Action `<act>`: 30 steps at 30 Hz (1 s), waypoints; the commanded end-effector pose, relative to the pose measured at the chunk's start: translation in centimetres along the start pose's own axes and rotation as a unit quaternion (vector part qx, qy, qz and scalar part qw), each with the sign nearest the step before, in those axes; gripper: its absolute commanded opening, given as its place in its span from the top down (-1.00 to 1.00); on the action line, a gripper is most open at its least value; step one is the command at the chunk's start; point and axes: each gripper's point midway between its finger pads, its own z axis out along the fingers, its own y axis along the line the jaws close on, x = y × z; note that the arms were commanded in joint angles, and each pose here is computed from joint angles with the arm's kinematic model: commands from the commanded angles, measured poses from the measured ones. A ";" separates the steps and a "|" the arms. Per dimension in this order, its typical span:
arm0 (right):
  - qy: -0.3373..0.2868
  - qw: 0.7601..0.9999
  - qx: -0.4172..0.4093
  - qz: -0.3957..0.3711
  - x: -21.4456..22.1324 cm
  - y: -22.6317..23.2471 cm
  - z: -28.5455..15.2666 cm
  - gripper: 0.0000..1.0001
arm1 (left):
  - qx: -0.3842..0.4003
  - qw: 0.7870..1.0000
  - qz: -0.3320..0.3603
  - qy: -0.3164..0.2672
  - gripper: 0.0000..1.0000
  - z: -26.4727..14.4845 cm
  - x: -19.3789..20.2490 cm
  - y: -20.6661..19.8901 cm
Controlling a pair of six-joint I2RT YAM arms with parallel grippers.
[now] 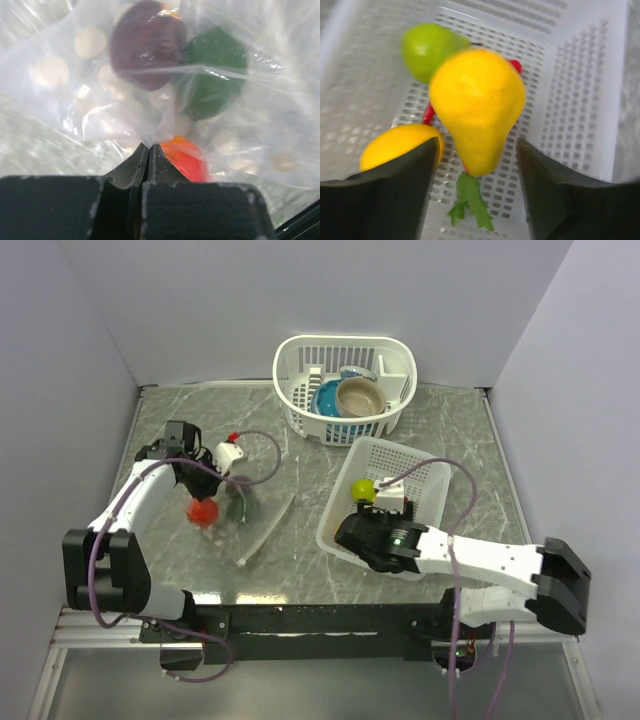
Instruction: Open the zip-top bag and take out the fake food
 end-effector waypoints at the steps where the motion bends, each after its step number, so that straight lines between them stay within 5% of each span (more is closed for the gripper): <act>1: -0.040 0.992 0.101 0.057 -2.3 -2.3 -0.3 -1.00 | 0.022 0.996 0.014 -0.089 0.98 -4.4 -4.9 -1.8; 12: -0.094 0.983 -0.153 0.032 -7.9 11.8 -5.6 -1.00 | 0.009 0.998 0.022 -0.065 0.98 -3.4 -2.7 -2.2; 22: -0.081 0.924 -0.369 -0.061 -0.7 20.4 -8.5 -1.00 | -0.029 0.999 0.020 -0.016 0.99 1.3 0.8 -0.4; 30: -0.091 0.914 -0.379 -0.113 2.1 25.4 -7.0 -0.99 | -0.027 1.000 0.006 -0.009 0.98 4.7 1.6 0.5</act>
